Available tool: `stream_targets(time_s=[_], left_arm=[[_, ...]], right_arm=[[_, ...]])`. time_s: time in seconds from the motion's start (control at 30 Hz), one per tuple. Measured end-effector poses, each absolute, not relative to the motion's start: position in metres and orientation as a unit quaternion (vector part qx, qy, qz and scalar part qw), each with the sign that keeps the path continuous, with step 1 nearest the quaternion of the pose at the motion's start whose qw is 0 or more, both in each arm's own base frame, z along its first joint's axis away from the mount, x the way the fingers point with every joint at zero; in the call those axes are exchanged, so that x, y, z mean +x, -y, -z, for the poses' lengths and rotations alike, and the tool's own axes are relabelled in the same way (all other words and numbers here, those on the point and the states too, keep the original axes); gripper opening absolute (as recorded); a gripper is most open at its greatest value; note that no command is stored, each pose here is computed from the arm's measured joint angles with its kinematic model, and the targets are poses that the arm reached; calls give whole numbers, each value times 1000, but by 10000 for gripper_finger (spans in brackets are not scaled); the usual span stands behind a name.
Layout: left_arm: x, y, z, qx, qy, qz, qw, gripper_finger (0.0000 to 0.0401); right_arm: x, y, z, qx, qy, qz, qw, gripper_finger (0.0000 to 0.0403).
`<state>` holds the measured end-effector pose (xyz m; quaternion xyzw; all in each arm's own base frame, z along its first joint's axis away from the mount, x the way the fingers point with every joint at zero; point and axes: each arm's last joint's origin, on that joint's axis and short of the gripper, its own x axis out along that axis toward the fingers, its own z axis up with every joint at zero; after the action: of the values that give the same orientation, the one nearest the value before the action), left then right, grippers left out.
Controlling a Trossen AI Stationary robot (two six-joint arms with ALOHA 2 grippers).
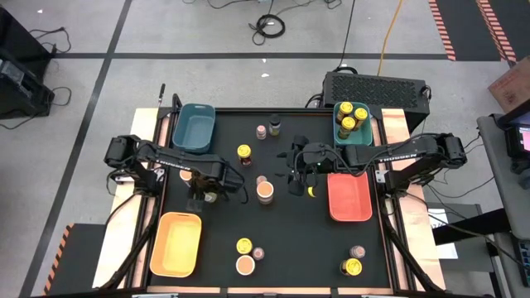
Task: Sort spices by type
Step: Adjust the black spice bottle
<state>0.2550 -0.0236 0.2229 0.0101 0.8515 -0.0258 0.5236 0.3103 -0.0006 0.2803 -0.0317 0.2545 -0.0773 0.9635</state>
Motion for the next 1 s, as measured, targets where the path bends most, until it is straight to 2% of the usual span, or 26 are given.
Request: stream_targets(time_s=[0.17, 0.4, 0.87, 1.0], left_arm=[[254, 24, -222, 3, -852, 17, 522, 215], [242, 24, -207, -21, -873, 28, 486, 215], [238, 21, -212, -19, -866, 24, 499, 215], [230, 21, -202, -27, -879, 27, 474, 215]], right_arm=[[310, 1, -280, -31, -255, 78, 963, 286], [310, 1, -280, -33, -255, 77, 963, 286], [311, 1, -282, -38, -247, 77, 965, 286], [311, 1, -282, -38, -248, 77, 965, 286]])
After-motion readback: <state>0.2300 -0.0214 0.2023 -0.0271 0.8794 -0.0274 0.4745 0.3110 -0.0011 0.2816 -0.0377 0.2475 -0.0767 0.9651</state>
